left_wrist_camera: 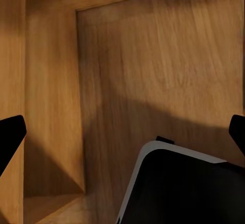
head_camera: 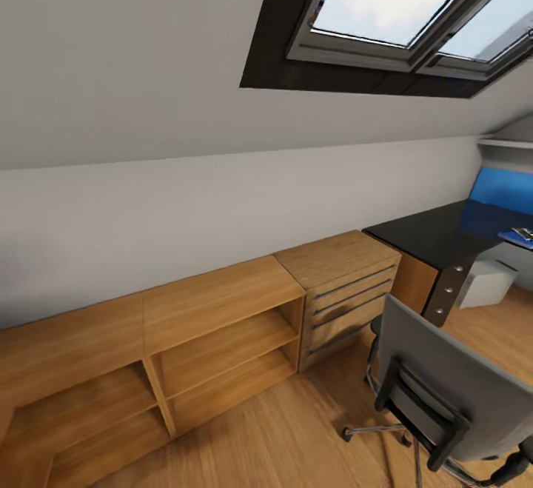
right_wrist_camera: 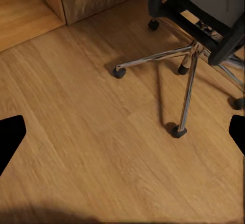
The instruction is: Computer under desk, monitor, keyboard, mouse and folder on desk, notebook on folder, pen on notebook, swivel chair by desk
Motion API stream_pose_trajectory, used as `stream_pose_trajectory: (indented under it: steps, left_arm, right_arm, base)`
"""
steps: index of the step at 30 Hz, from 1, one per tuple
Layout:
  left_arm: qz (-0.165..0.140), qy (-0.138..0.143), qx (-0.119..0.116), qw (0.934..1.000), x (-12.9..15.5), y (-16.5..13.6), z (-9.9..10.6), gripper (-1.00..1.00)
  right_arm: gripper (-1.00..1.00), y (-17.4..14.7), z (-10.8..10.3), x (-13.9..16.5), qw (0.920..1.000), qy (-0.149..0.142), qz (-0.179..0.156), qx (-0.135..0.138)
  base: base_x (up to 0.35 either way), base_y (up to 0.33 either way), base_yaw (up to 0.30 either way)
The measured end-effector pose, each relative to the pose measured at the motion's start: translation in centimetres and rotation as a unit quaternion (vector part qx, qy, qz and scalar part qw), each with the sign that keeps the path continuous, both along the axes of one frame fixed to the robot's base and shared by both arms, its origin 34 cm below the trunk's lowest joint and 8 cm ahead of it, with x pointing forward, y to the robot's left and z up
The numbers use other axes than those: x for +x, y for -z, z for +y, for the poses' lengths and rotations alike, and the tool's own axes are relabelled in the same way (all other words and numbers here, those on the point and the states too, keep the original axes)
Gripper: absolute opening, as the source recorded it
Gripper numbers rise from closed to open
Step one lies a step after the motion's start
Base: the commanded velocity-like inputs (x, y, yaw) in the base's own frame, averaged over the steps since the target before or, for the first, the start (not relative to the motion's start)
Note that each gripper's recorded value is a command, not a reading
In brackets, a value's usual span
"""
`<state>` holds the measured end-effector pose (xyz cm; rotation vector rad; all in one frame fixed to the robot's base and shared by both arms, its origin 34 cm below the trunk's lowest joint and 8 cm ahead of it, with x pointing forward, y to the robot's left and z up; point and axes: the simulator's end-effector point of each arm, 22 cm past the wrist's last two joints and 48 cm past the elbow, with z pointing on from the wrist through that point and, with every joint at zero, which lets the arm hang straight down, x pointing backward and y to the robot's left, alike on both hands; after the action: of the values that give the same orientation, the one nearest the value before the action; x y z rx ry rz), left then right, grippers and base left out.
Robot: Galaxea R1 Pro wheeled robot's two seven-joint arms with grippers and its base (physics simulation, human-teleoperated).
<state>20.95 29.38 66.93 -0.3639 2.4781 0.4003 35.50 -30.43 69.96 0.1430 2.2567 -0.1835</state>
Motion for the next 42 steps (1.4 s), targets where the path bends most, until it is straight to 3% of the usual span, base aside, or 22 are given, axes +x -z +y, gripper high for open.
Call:
stream_pose_trajectory:
  steps: [29, 33, 35, 36, 42]
  left_arm:
    - [-0.006, 0.001, 0.004, 1.0000, 0.2, -0.2, 0.3, 1.00]
    - [-0.020, 0.001, 0.017, 0.9996, 1.9, -0.5, 1.4, 1.00]
    - [-0.037, 0.001, 0.024, 0.9990, 4.1, -0.9, 1.9, 1.00]
    - [-0.060, -0.001, 0.030, 0.9978, 7.4, -1.5, 2.5, 1.00]
    - [-0.064, -0.006, 0.031, 0.9975, 8.5, -1.7, 2.7, 1.00]
  right_arm:
    - [1.00, 0.0, 0.3, 0.1, 1.0000, -0.003, -0.001, 0.001]
    - [1.00, -0.1, 0.3, 0.1, 1.0000, -0.003, -0.001, 0.001]
    - [1.00, 0.0, 0.3, 0.1, 1.0000, -0.003, -0.001, 0.001]
    - [1.00, 0.1, 0.6, 0.0, 1.0000, -0.002, 0.002, 0.004]
    - [1.00, 0.8, 1.4, -0.6, 0.9998, -0.001, 0.019, 0.011]
  base:
    - [0.000, 0.000, -0.250]
    - [0.000, 0.000, -0.253]
    - [0.000, 0.000, -0.231]
    - [0.000, 0.000, -0.208]
    - [0.000, 0.000, -0.191]
